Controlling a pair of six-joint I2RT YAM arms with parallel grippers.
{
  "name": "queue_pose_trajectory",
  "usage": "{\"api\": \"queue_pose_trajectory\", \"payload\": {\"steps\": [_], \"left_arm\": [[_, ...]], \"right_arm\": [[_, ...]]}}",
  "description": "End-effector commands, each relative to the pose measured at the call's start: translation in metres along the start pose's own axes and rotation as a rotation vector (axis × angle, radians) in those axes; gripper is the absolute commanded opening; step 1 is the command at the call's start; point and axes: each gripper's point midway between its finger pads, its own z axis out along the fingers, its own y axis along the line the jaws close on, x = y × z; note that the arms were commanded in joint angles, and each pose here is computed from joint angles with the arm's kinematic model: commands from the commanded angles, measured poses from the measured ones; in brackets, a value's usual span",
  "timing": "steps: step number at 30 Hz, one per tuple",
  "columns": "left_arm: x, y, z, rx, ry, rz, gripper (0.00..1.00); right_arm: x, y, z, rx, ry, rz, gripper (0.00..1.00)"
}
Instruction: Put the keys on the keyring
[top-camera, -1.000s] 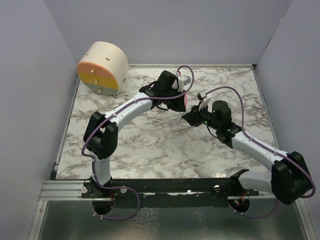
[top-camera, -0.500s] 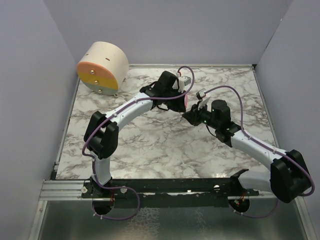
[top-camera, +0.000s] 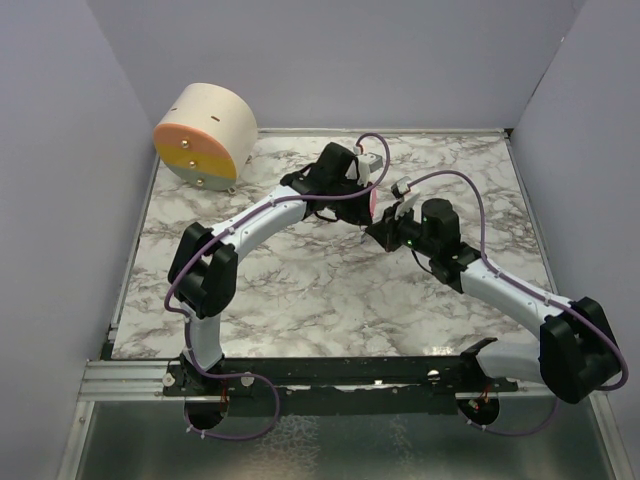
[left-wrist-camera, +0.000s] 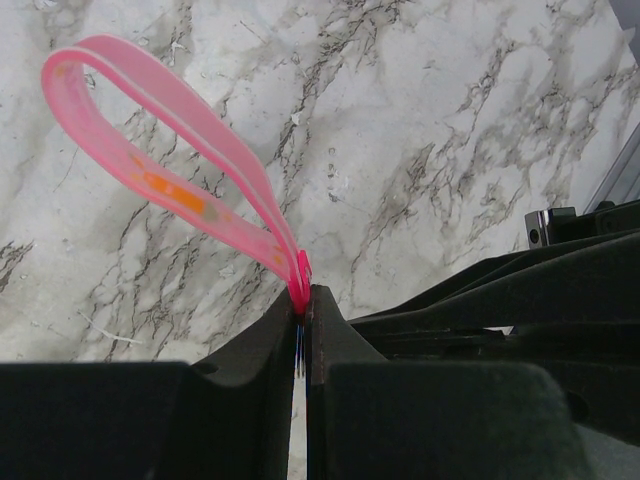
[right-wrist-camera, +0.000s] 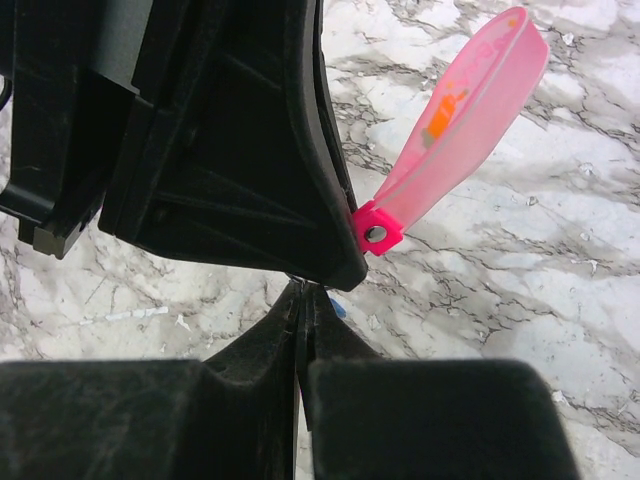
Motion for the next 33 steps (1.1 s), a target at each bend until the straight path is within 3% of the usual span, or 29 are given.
{"api": "queue_pose_trajectory", "payload": {"steps": [1, 14, 27, 33], "left_arm": [[-0.006, -0.01, -0.003, 0.024, 0.0, 0.004, 0.0], [-0.003, -0.013, -0.001, 0.035, 0.044, -0.03, 0.0], [0.007, -0.02, 0.002, 0.088, 0.082, -0.071, 0.0], [0.009, -0.022, 0.002, 0.1, 0.089, -0.078, 0.0]], "right_arm": [[-0.017, -0.003, 0.003, 0.029, -0.035, -0.021, 0.01], [-0.016, -0.026, -0.003, 0.157, -0.035, -0.051, 0.01], [-0.034, -0.029, -0.023, 0.206, -0.178, -0.108, 0.01], [-0.031, -0.032, -0.021, 0.219, -0.167, -0.107, 0.01]]}}
